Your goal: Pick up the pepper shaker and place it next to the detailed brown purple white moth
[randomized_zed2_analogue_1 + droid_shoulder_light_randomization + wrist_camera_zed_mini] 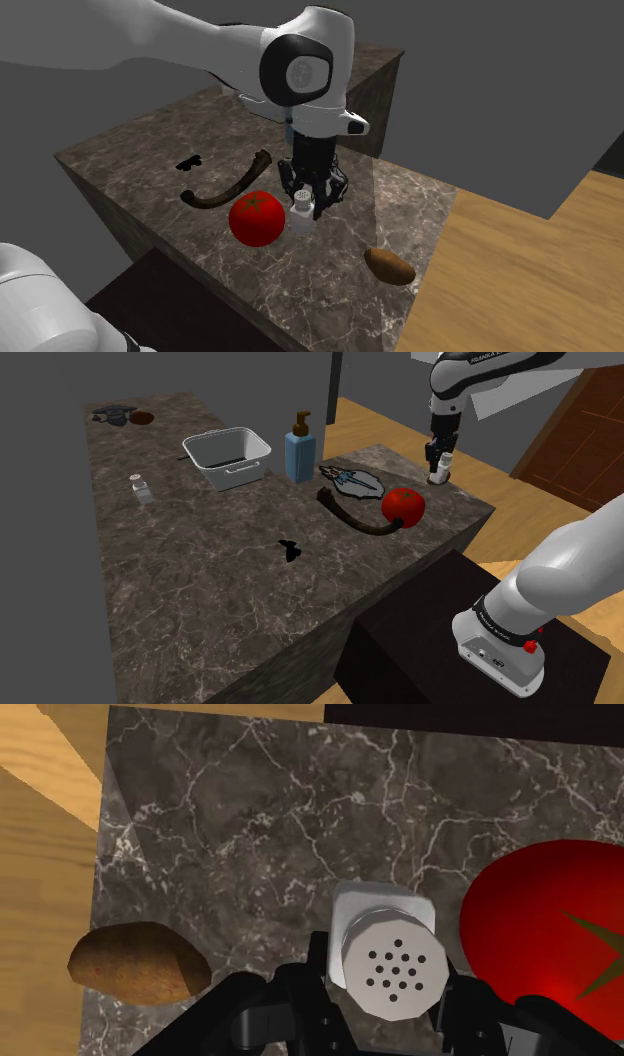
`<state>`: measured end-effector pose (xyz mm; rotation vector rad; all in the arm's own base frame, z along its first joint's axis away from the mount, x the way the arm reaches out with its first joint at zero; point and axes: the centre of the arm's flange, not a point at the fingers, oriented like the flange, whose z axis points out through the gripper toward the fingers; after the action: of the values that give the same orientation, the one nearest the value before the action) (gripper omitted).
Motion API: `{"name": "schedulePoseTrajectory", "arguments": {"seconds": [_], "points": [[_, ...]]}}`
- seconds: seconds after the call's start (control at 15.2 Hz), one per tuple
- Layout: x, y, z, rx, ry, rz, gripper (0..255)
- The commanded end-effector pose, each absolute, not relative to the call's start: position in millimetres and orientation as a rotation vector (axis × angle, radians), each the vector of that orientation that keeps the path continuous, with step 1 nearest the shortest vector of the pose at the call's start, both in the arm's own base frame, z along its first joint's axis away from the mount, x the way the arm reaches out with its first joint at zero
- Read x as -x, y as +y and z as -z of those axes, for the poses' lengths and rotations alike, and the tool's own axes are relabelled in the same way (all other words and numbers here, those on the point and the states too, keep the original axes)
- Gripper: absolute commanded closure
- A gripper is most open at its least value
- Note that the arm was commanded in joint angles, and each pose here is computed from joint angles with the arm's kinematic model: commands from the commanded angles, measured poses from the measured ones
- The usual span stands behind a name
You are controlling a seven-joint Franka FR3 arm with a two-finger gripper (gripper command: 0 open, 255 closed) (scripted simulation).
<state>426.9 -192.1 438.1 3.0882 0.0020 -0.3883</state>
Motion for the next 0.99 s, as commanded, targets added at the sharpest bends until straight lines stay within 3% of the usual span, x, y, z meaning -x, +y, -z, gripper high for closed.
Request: {"name": "schedulePoseTrajectory", "arguments": {"seconds": [0.0,0.53,0.92], "points": [[-427,-193,-449,-3.088,0.002,0.389,255],[-427,-193,-487,-3.088,0.002,0.389,255],[-431,-114,-488,-3.088,0.002,0.389,255]]}}
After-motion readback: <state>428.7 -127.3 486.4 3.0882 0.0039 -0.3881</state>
